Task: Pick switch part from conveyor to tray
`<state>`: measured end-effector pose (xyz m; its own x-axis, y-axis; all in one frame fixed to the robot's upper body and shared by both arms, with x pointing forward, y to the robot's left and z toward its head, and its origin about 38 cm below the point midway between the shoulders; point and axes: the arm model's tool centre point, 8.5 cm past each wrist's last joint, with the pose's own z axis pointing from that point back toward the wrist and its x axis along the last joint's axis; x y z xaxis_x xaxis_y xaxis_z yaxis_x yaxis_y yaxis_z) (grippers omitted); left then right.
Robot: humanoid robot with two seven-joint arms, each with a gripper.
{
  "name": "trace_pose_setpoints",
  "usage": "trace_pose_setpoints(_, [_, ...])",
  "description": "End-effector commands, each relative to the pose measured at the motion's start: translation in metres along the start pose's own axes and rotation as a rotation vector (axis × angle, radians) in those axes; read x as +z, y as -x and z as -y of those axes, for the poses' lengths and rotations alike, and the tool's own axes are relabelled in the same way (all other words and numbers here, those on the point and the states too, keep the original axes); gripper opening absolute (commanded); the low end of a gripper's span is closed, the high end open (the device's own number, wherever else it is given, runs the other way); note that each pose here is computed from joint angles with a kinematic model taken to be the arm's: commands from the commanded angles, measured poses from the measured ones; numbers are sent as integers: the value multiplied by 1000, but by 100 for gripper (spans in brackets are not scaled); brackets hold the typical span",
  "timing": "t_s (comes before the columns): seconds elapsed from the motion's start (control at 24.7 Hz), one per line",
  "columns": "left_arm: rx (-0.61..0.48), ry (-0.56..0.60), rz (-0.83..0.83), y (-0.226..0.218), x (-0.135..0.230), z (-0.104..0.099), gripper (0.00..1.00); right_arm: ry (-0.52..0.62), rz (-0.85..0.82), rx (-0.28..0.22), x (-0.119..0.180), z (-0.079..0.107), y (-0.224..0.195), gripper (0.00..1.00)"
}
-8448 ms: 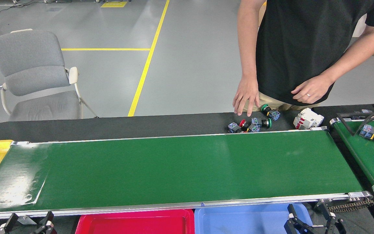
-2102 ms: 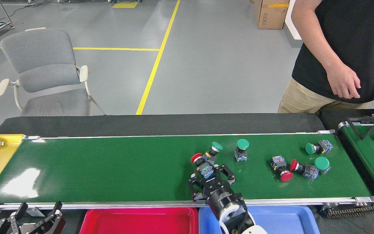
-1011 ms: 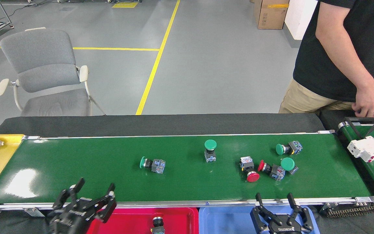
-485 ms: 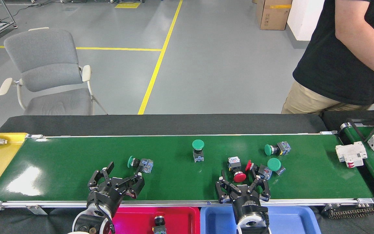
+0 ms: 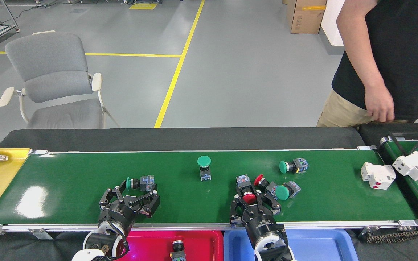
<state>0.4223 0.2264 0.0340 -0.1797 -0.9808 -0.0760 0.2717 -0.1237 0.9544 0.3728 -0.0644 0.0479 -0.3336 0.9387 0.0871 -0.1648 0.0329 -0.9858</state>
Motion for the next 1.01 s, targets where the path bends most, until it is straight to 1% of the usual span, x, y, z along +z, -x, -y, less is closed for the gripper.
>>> trace_pose_setpoints(0.0, [-5, -31, -15, 8, -3, -12, 100, 48, 169, 16, 11, 14, -24, 2])
trace_pose_setpoints(0.04, [-3, -31, -19, 9, -4, -12, 100, 56, 229, 26, 18, 15, -33, 2])
trace_pose_setpoints(0.12, [5, -30, -37, 17, -6, -13, 100, 53, 392, 67, 37, 11, -52, 2])
trace_pose_setpoints(0.16, [9, -28, -39, 17, -7, -13, 100, 52, 462, 84, 46, 10, -60, 5])
trace_pose_setpoints(0.2, [12, -25, -45, 19, -7, -12, 100, 50, 512, 87, 52, 8, -69, 28])
trace_pose_setpoints(0.24, [15, -21, -53, 21, -7, -11, 99, 45, 551, 93, 55, 5, -80, 85])
trace_pose_setpoints(0.28, [18, -18, -62, 22, -8, -10, 98, 43, 571, 96, 57, 4, -87, 100])
trace_pose_setpoints(0.32, [19, -14, -72, 23, -8, -9, 96, 41, 589, 99, 59, 3, -93, 100])
trace_pose_setpoints(0.36, [20, -14, -75, 24, -8, -9, 88, 39, 593, 101, 60, 3, -94, 100])
trace_pose_setpoints(0.4, [22, -13, -71, 23, -8, -8, 74, 38, 593, 98, 60, 2, -94, 100])
trace_pose_setpoints(0.44, [25, -12, -69, 22, -7, -7, 66, 38, 592, 95, 61, 2, -94, 100])
trace_pose_setpoints(0.49, [26, -13, -60, 19, -4, -5, 56, 43, 590, 88, 61, 4, -95, 100])
trace_pose_setpoints(0.53, [22, -31, -51, 18, 0, -9, 45, 51, 579, 80, 62, 6, -94, 100])
trace_pose_setpoints(0.57, [14, -68, -35, 16, 8, -18, 34, 69, 551, 71, 62, 11, -90, 100])
trace_pose_setpoints(0.61, [11, -109, 10, 10, 22, -25, 25, 94, 475, 48, 61, 18, -78, 100])
trace_pose_setpoints(0.69, [-17, -150, 126, -5, 54, -25, 22, 128, 256, -3, 64, 24, -40, 100])
trace_pose_setpoints(0.73, [-49, -151, 204, -16, 77, -18, 22, 153, 129, -36, 71, 23, -19, 100])
trace_pose_setpoints(0.77, [-74, -144, 283, -30, 100, -9, 25, 180, 29, -50, 82, 17, 0, 100])
trace_pose_setpoints(0.81, [-88, -117, 354, -40, 119, 4, 29, 195, -55, -57, 92, 10, 16, 100])
trace_pose_setpoints(0.85, [-81, -75, 440, -54, 135, 22, 38, 204, -158, -51, 109, -2, 42, 100])
trace_pose_setpoints(0.89, [-83, -37, 506, -62, 145, 36, 55, 198, -251, -40, 128, -13, 68, 100])
trace_pose_setpoints(0.93, [-79, -16, 520, -64, 150, 44, 82, 196, -319, -37, 140, -19, 87, 100])
trace_pose_setpoints(0.97, [-73, -6, 522, -66, 153, 47, 100, 186, -369, -36, 150, -23, 103, 100])
